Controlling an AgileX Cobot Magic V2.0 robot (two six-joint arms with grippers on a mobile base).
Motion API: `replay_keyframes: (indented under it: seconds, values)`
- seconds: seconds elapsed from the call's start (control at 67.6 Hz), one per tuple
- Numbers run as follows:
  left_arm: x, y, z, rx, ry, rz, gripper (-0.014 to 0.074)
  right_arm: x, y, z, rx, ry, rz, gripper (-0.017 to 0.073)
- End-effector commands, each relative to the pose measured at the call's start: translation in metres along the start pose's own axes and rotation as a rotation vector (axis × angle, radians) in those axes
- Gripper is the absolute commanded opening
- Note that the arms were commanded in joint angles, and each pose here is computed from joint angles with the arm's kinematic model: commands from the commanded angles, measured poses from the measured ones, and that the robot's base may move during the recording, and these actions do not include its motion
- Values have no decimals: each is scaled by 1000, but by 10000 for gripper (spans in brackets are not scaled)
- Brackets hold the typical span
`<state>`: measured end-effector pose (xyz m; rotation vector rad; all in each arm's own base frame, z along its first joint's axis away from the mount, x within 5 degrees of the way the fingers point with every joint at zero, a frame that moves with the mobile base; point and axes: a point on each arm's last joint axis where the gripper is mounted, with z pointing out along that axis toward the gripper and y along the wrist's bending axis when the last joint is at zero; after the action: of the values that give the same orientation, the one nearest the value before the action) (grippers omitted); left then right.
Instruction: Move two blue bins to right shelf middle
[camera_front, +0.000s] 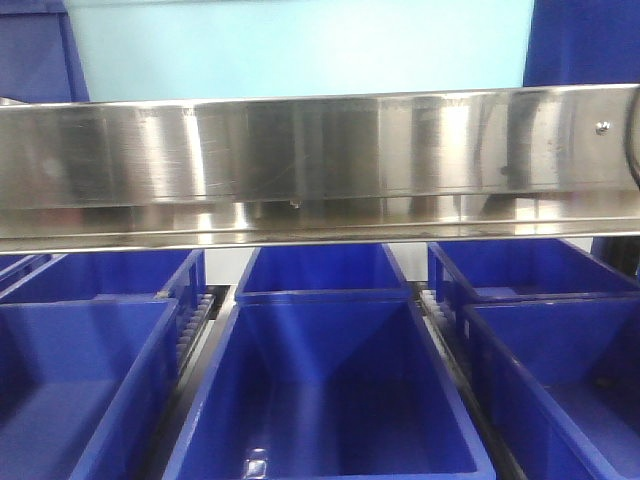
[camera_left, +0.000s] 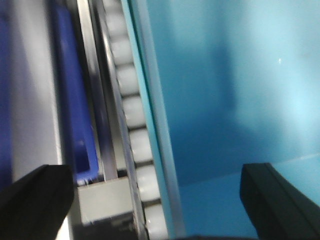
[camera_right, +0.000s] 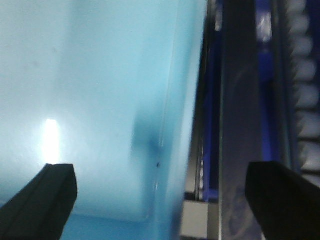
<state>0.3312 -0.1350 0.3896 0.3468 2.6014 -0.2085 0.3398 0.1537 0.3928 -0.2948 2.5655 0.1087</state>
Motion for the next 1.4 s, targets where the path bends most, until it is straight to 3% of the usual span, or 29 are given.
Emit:
replay_keyframes:
  seconds: [0.0, 0.118, 0.192, 0.266, 0.414, 0.473, 0.799, 0.932, 1.153, 1.39]
  values:
    - [3, -1, 5, 14, 3, -6, 573, 3, 3, 8, -23, 8, -3, 568]
    - [5, -1, 11, 14, 5, -7, 529, 4, 4, 12, -37, -1, 1, 519]
    - [5, -1, 11, 14, 0, -7, 428, 3, 4, 12, -39, -9, 1, 422]
    - [4, -1, 11, 15, -7, -7, 273, 3, 4, 12, -40, -14, 1, 264]
    - [5, -2, 11, 23, -4, -11, -116, 3, 4, 12, -40, -14, 1, -57]
    - [5, -2, 11, 23, 1, -11, -111, 3, 4, 12, -41, -16, 1, -166]
    - [6, -4, 9, 37, 8, -15, -111, 3, 4, 9, -42, -22, 1, -154]
    - [5, -4, -4, 44, -37, -14, -111, 0, 3, -8, -53, -87, 5, -154]
    - [3, -5, -44, 67, -221, -12, -111, -11, -1, -56, -84, -280, 13, -154]
    - [4, -6, -105, 104, -516, -11, -111, -24, -5, -114, -114, -486, 26, -154]
